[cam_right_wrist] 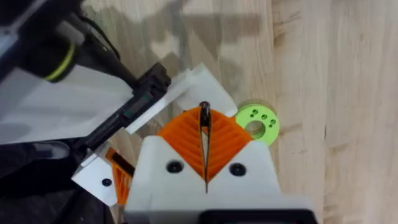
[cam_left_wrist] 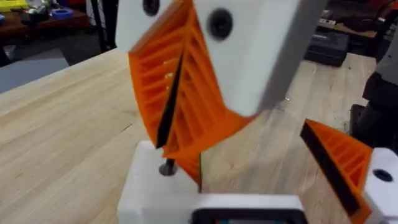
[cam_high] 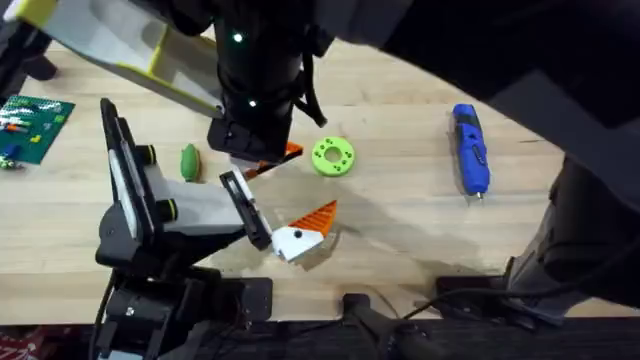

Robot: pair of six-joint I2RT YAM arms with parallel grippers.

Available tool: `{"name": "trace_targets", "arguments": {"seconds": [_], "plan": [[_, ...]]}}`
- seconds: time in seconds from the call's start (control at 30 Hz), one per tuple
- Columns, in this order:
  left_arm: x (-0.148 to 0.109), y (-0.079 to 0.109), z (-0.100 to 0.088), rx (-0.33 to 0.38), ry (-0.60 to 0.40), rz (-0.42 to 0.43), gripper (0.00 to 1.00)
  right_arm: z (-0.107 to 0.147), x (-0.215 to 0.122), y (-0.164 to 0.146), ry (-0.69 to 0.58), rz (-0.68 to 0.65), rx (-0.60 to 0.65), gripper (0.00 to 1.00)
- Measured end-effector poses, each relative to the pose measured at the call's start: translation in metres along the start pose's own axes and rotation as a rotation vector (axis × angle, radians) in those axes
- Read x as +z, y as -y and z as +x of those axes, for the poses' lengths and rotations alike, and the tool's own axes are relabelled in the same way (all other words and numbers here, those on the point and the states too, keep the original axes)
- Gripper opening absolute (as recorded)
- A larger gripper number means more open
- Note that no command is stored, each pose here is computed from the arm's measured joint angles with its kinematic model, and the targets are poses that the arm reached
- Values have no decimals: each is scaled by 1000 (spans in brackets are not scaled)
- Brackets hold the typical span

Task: Pick up the gripper from the table and insert it into the empty holder that is missing its gripper. Then pick up a screw, insert it into the mounting hole, and use the screwdriver to tighten it. Finally, clean up the table by picking up the vegetable and placing it into the bucket.

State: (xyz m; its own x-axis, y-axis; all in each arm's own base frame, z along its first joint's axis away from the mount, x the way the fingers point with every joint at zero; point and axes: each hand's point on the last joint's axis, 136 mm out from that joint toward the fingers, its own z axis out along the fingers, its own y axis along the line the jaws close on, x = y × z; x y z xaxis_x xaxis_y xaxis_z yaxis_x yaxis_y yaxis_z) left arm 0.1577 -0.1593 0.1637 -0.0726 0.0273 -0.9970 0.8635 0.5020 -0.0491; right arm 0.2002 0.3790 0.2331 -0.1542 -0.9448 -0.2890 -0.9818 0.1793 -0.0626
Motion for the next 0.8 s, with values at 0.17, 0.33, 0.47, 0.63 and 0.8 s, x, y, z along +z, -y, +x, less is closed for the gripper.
{"name": "trace_targets", "arguments": {"seconds": [0.17,0.33,0.47,0.63,0.8], "plan": [[0,0,0,0,0,0,990,0,0,0,0,0,0,7],[0,0,0,0,0,0,990,0,0,0,-1,0,0,7],[0,0,0,0,0,0,990,1,0,0,-3,-1,0,7],[0,0,0,0,0,0,990,1,0,0,-5,-1,-12,7],[0,0,0,0,0,0,990,1,0,0,-5,-2,-18,7]]}}
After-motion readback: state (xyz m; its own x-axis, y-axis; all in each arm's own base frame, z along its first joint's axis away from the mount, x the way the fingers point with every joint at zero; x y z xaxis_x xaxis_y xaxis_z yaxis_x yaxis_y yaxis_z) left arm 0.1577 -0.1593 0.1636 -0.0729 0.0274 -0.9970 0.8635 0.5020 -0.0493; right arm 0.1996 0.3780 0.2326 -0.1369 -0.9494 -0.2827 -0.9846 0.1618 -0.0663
